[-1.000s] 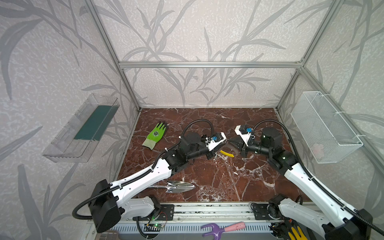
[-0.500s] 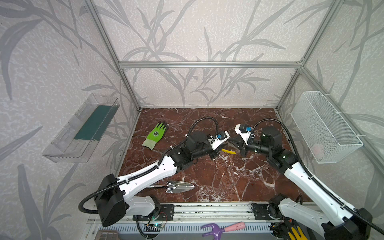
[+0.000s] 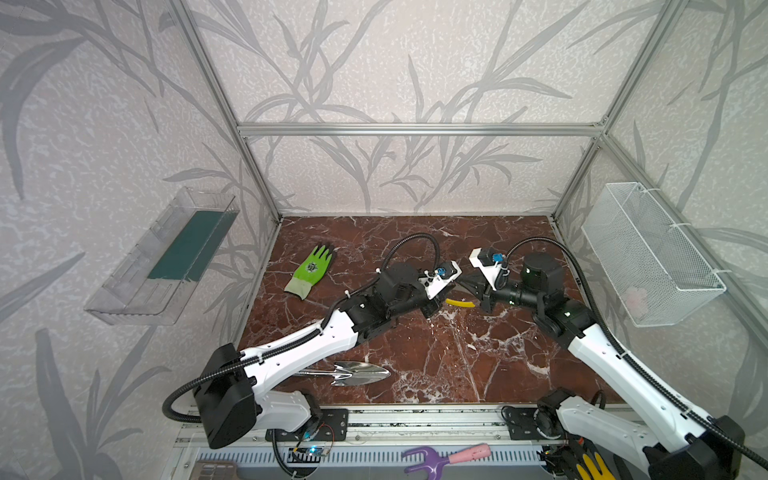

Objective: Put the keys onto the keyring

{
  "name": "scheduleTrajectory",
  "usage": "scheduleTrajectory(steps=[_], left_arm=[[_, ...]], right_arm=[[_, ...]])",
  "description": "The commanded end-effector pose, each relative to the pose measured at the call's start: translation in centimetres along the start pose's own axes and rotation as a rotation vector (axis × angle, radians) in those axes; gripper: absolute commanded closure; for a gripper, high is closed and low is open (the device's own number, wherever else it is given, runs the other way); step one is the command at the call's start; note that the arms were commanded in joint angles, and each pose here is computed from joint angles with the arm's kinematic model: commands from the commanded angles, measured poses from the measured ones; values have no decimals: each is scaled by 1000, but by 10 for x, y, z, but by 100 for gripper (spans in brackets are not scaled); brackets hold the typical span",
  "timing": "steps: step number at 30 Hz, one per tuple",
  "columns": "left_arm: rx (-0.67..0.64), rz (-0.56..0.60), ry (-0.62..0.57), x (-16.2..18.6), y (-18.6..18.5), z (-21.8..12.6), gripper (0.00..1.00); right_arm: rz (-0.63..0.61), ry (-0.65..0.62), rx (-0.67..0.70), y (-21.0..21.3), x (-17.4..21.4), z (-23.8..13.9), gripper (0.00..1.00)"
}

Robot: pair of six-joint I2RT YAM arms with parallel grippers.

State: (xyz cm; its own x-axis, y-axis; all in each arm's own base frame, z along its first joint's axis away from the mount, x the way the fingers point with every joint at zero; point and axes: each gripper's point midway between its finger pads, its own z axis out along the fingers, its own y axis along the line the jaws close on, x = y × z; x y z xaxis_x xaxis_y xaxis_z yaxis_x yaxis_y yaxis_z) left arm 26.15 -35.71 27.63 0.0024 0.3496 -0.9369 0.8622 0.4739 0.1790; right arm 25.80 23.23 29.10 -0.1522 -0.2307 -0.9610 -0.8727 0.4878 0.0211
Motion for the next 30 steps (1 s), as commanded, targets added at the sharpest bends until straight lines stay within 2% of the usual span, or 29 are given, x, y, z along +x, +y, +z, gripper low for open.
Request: scheduleTrajectory(steps=[1, 8, 22, 30], left_arm=[[-25, -13, -52, -22, 5, -2, 81], [-27, -18, -55, -23, 6, 0, 81], [-48, 6, -80, -25, 9, -2, 100], [-59, 55, -137, -32, 9, -9, 100]], right_arm=[[-21, -29, 7, 0, -16, -5, 100], [-20, -28, 13, -1, -15, -4, 100], [-21, -24, 25, -4, -13, -4, 100], [11, -12, 53, -10, -10, -2, 100]])
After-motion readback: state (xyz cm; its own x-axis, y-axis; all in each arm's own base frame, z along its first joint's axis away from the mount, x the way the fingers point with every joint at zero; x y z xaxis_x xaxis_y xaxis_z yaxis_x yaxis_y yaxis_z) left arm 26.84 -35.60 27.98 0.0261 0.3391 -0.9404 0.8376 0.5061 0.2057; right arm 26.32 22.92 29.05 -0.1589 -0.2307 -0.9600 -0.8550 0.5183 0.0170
